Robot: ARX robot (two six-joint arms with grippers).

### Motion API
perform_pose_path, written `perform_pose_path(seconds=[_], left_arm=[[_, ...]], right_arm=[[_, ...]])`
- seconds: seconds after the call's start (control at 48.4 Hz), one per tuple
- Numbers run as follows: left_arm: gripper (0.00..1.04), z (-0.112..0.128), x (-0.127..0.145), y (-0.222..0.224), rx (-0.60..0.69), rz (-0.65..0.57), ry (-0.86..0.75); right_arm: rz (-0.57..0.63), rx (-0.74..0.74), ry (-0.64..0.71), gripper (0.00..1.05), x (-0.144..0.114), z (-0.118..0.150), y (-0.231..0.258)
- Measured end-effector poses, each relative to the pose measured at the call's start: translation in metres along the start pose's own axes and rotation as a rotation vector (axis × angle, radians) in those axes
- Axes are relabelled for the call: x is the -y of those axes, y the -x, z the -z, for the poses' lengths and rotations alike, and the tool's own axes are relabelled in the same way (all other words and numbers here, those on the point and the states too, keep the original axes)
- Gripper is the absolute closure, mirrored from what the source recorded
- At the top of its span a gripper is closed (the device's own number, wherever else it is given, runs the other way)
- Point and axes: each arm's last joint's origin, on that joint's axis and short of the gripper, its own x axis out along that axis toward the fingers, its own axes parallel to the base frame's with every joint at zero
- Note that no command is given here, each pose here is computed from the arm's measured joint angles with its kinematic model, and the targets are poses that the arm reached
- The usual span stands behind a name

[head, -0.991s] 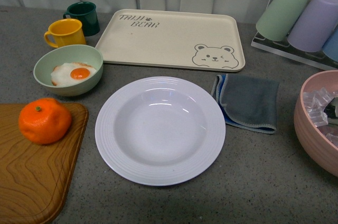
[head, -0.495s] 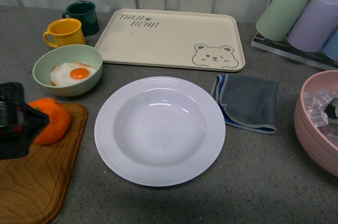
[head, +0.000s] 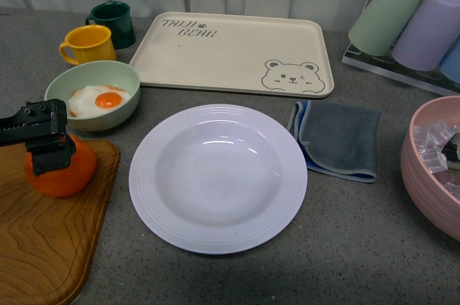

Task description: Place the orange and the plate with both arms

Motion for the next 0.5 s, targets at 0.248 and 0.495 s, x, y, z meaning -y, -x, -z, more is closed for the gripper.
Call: perform_pose_path(seconds=[0.248, 0.495], left_arm=[[0.07, 0.0, -0.003, -0.017, -0.038, -0.033, -0.039], [0.32, -0.008, -0.008, -0.027, -0.015, -0.065, -0.023]], right_arm=[[0.0, 0.0, 0.0, 0.09, 0.0, 0.0, 0.0], [0.0, 0.0, 0.0, 0.09, 0.0, 0.0, 0.0]])
